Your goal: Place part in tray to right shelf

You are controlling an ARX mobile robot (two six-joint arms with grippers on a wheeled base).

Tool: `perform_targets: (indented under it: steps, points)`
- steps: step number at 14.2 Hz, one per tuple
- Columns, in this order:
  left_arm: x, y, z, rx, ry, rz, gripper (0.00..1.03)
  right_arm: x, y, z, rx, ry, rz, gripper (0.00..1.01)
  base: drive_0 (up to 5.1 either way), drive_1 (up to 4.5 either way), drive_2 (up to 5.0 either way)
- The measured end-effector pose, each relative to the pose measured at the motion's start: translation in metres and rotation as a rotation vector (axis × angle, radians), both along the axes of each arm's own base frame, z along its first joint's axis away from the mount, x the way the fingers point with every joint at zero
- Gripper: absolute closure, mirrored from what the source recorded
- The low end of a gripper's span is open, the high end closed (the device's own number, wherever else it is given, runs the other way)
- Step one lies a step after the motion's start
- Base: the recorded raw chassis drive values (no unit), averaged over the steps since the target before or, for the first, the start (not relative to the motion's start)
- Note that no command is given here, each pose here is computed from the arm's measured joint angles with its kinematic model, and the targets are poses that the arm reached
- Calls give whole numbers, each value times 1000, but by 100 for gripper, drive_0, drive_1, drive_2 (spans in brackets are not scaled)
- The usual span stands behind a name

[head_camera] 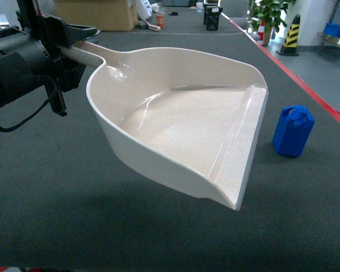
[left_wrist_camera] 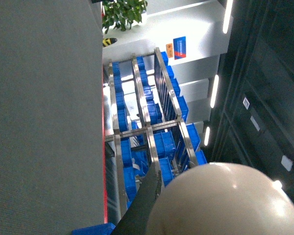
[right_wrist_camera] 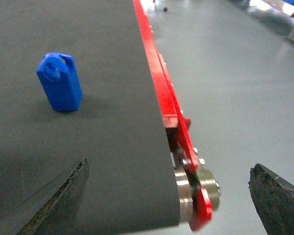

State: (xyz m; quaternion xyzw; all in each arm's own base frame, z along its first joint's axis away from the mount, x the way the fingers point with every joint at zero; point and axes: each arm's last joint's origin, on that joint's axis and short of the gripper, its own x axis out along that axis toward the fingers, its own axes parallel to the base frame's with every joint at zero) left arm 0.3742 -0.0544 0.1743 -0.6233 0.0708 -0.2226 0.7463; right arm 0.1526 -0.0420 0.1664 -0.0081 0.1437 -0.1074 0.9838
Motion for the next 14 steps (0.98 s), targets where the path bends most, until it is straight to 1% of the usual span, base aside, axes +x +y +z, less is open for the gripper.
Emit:
perform_targets:
  steps: [1, 2, 3, 4, 5, 6, 7, 8, 9, 10, 11, 14]
  points:
    - [0, 0, 0, 0, -3, 0, 91, 26, -7, 4, 8, 7, 75, 3, 0, 0, 0]
    - [0, 0, 0, 0, 0, 0, 91, 50, -12, 4, 19, 17, 132, 3, 0, 0, 0]
    - [0, 0, 0, 0, 0, 0, 91, 78, -18, 0, 33, 44, 189, 3, 0, 0, 0]
    - [0, 0, 0, 0, -1, 0, 91, 102, -19, -7, 42, 93, 239, 3, 0, 0, 0]
    - [0, 0, 0, 0, -1, 0, 91, 126, -15, -16, 69, 148, 308, 3, 0, 0, 0]
    - [0, 0, 0, 0, -1, 0, 91, 147, -9, -23, 91, 178, 367, 3, 0, 0, 0]
    - [0, 0, 0, 0, 0, -2, 91, 164, -4, -26, 104, 191, 417, 3, 0, 0, 0]
    - [0, 0, 0, 0, 0, -1, 91, 183, 1, -25, 101, 197, 450, 3, 0, 0, 0]
    - [0, 0, 0, 0, -1, -1, 91, 197, 5, -25, 99, 202, 472, 3, 0, 0, 0]
    - [0, 0, 0, 0, -1, -1, 91, 210, 9, -27, 108, 213, 498, 3, 0, 0, 0]
    - [0, 0, 0, 0, 0, 1, 91, 223, 11, -30, 111, 221, 511, 3, 0, 0, 0]
    - [0, 0, 0, 0, 0, 0, 91, 254, 27, -36, 102, 235, 558, 3, 0, 0, 0]
